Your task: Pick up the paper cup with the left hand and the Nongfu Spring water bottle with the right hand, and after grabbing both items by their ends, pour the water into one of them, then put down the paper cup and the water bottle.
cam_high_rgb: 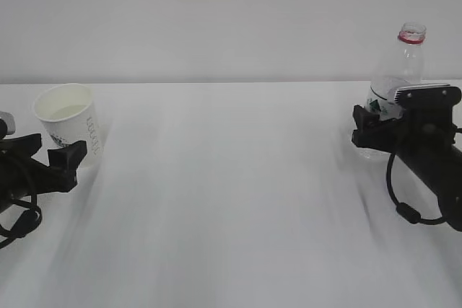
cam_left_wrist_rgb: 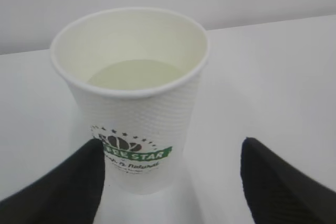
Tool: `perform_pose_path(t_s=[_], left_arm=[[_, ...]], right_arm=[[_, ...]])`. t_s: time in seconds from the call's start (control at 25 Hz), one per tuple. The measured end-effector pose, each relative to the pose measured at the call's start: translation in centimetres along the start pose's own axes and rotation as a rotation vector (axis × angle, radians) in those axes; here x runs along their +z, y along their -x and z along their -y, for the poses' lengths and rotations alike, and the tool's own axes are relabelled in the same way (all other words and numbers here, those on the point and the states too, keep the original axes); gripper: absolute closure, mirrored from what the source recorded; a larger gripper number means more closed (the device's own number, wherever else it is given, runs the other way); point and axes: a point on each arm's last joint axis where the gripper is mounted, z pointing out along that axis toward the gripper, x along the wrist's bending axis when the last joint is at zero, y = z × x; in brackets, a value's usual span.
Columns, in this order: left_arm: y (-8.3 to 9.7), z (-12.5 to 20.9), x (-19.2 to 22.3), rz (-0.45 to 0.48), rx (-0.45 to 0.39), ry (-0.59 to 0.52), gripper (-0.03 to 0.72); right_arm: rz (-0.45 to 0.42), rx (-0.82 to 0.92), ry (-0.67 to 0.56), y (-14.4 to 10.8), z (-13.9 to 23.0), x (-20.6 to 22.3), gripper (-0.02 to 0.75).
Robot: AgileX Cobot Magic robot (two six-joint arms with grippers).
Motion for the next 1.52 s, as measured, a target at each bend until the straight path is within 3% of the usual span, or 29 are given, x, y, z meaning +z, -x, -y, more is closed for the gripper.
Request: perform_pose_path(t_s=[1.12, 1.52], left_arm=[[-0.1, -0.1, -2.5, -0.023, -0.01, -0.007, 0.102], [0.1, -3.7, -4.2, -0.008, 0.0, 0.149, 0.102]], right_arm=[[-0.003, -0.002, -0.013, 0.2, -2.6, -8.6, 0.141], [-0.02, -0.049, 0.011, 0.1, -3.6, -11.2, 0.143]])
